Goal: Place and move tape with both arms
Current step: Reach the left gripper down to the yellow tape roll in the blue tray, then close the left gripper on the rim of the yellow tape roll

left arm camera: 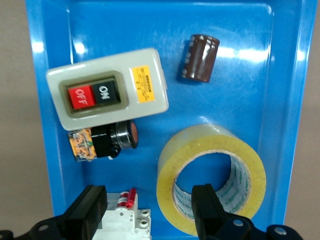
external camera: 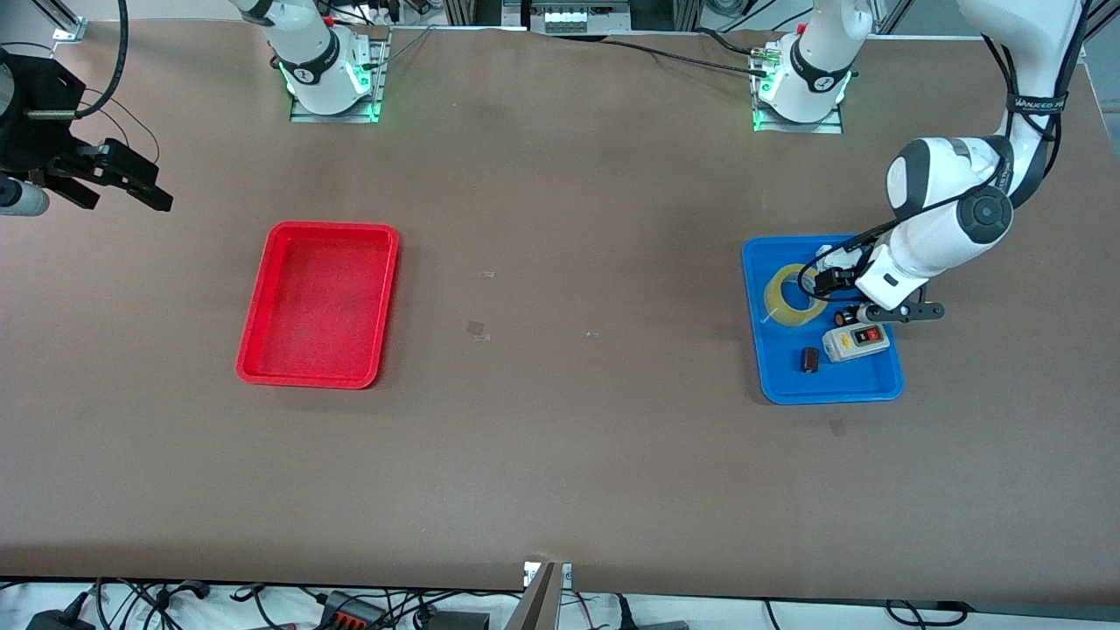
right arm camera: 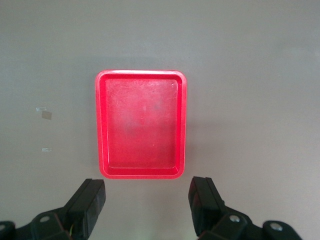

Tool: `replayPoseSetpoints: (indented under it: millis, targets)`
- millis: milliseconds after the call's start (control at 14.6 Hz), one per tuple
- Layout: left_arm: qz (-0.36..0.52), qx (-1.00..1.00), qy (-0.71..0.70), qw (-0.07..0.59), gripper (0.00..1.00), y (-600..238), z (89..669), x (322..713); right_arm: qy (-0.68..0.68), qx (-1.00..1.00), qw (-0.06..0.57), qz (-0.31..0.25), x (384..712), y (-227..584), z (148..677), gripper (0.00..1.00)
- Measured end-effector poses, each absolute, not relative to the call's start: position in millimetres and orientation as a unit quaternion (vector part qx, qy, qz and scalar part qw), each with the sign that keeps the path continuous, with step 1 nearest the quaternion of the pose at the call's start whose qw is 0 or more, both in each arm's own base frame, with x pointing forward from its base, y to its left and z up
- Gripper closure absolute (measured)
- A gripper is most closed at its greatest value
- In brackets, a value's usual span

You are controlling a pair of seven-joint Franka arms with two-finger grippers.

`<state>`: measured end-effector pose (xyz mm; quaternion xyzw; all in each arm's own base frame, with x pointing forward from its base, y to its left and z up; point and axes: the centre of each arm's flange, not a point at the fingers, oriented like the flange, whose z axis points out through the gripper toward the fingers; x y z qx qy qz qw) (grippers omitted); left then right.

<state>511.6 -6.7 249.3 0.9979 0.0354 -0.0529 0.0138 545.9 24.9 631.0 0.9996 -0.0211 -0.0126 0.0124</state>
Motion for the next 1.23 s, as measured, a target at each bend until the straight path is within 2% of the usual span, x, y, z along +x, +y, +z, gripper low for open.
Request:
replayPoseSetpoints:
  millis: [615,1026,1094,1231]
  targets:
    - [-0.081,0.996,0.025,0.012,0.00,-18,201,502,-0.021,1.000,0.013,-0.015,547,25,629,0.01]
    - [-0.090,0.996,0.025,0.012,0.02,-18,190,499,-0.021,1.000,0.013,-0.015,547,25,628,0.01]
    - [-0.090,0.996,0.025,0.012,0.07,-18,190,499,-0.021,1.000,0.013,-0.015,547,25,628,0.01]
    - [-0.089,0.996,0.025,0.012,0.33,-18,190,500,-0.021,1.000,0.013,-0.015,547,25,628,0.01]
